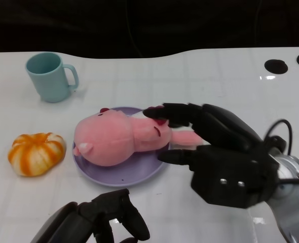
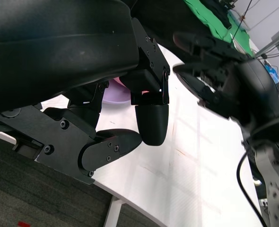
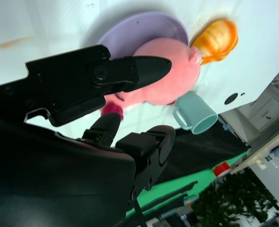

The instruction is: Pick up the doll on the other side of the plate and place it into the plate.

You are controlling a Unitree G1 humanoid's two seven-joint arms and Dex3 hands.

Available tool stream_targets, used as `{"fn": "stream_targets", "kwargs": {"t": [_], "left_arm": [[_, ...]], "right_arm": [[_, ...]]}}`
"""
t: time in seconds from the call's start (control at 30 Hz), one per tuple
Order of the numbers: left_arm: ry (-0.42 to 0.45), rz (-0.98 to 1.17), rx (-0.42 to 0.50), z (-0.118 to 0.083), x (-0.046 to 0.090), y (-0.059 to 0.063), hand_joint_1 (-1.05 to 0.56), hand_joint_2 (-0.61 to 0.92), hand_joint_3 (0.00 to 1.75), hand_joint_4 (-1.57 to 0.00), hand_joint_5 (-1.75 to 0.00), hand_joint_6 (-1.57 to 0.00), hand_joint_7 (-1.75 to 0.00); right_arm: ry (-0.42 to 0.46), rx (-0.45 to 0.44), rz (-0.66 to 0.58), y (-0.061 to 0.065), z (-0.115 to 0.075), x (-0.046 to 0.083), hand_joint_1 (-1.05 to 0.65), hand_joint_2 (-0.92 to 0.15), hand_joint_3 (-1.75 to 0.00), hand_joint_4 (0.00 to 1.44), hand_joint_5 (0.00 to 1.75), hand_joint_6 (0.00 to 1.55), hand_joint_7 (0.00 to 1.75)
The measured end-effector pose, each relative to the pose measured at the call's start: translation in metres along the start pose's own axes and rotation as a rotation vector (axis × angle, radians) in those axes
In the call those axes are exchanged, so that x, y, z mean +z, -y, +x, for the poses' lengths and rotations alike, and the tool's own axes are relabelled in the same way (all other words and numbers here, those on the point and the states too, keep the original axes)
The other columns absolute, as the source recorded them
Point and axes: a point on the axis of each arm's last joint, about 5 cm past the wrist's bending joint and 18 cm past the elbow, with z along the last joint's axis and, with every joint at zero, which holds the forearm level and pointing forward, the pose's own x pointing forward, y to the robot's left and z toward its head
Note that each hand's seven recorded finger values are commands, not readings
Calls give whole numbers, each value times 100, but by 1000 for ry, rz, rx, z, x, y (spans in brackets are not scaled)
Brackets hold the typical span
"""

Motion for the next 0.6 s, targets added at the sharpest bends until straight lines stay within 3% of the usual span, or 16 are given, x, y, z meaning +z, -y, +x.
{"fn": "stream_targets", "kwargs": {"t": [0.13, 0.2, 0.27, 0.37, 0.47, 0.6], "left_arm": [[5, -3, 2, 1, 0, -1, -23, 69, 84, -70, -175, -62, -129], [8, -1, 2, 2, 0, -2, -23, 69, 83, -70, -175, -63, -129], [9, 2, 2, 2, 0, -2, -23, 69, 83, -70, -175, -63, -129], [9, 2, 1, 2, 0, -2, -22, 68, 85, -70, -175, -63, -130], [8, 3, 2, 2, -1, -3, -22, 66, 89, -69, -175, -63, -131], [11, 9, 6, 2, -2, -4, -23, 66, 90, -66, -173, -62, -130]], "right_arm": [[-31, -26, 102, -1, -16, -4, -42, -92, -16, 49, 125, 65, 36], [-37, -42, 146, 0, -23, -6, -31, -92, -17, 49, 134, 62, 54], [-37, -61, 183, 3, -33, -7, -21, -91, -22, 51, 133, 56, 73], [-48, -78, 219, 8, -50, -8, -9, -64, -81, 57, 137, 57, 93], [-81, -94, 255, 14, -65, -11, -3, -55, -103, 66, 144, 67, 108], [-123, -95, 266, 21, -84, -10, 3, -45, -118, 75, 150, 77, 114]]}}
